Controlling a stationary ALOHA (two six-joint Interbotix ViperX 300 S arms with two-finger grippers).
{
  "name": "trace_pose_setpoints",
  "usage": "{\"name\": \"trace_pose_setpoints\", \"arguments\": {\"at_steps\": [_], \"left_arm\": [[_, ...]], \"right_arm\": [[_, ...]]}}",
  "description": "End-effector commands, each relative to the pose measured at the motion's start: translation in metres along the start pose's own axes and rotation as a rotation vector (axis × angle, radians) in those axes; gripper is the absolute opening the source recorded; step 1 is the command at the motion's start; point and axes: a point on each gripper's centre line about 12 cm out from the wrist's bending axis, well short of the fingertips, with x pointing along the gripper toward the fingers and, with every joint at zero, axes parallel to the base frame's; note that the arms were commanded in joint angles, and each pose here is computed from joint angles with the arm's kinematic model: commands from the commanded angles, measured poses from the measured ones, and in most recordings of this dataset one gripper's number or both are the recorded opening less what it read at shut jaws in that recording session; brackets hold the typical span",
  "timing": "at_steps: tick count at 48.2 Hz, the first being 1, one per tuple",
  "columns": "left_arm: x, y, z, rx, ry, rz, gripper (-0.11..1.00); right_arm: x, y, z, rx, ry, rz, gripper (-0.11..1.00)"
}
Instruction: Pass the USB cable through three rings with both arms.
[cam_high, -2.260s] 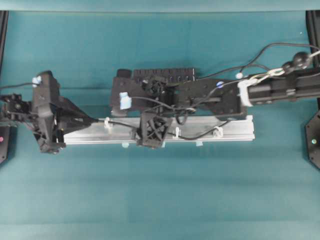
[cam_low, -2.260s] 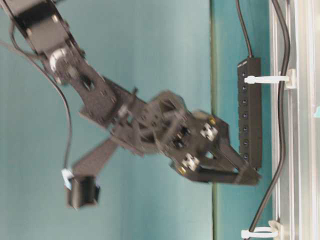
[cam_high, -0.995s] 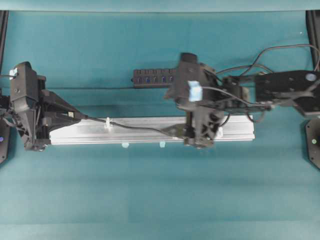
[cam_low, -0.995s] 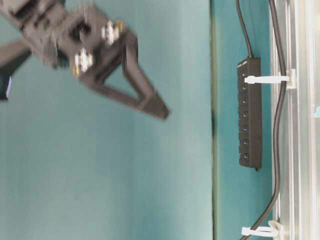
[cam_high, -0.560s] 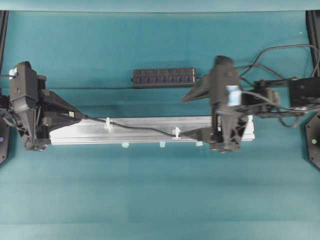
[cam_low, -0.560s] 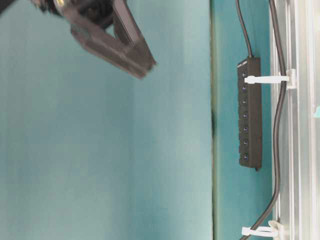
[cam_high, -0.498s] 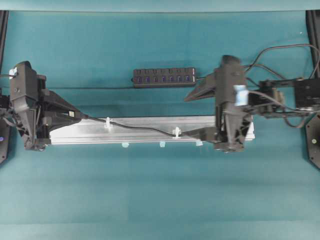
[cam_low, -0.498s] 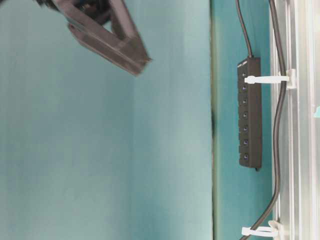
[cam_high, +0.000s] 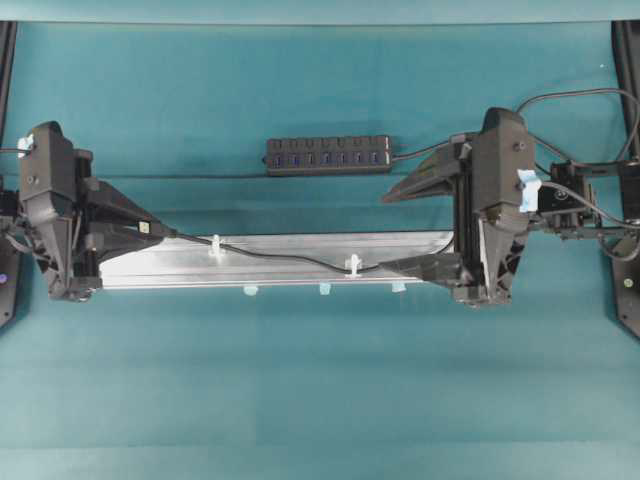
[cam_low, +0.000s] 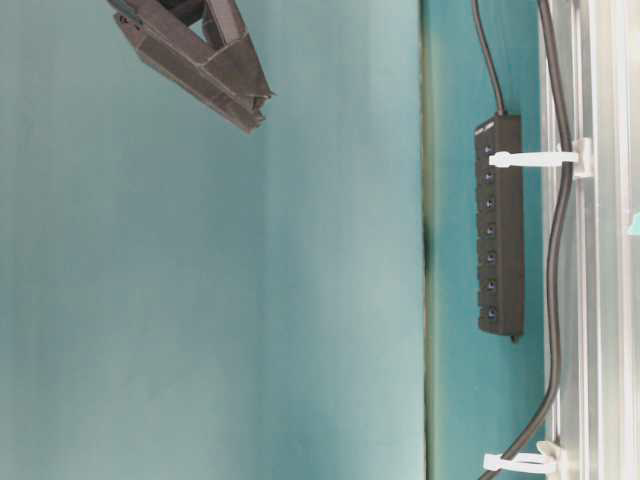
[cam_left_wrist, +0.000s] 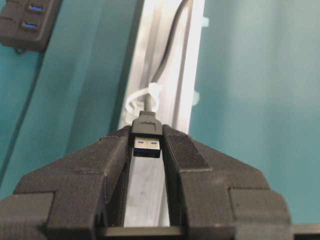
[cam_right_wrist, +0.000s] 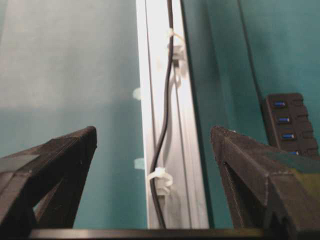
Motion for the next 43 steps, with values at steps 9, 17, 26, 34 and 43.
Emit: {"name": "trace_pose_setpoints", "arguments": {"at_steps": [9,17,26,34,43], "left_arm": [[-0.0014,-0.0019,0.0129,0.006,-0.043,-0.007,0.23],[-0.0014,-0.0019,0.0129,0.006,-0.043,-0.007,0.23],[-0.0011,-0.0019,0.0127,0.006,-0.041,-0.007,0.23],[-0.0014,-0.0019,0.0129,0.006,-0.043,-0.007,0.23],[-0.0014,-0.0019,0.0129,0.006,-0.043,-0.007,0.23]], "right_arm": [[-0.0040,0.0012,0.0066,0.011,-0.029,0.004,0.56],[-0.0040,0.0012,0.0066,0.014,-0.029,0.004,0.56],[-0.0039,0.0012,0.0059,0.014,-0.028,0.004,0.56],[-0.0039,0.0007,0.0053,0.015,-0.026,0.003,0.56],[-0.0038,0.0007,0.0047,0.027,-0.024,0.003,0.56]]}}
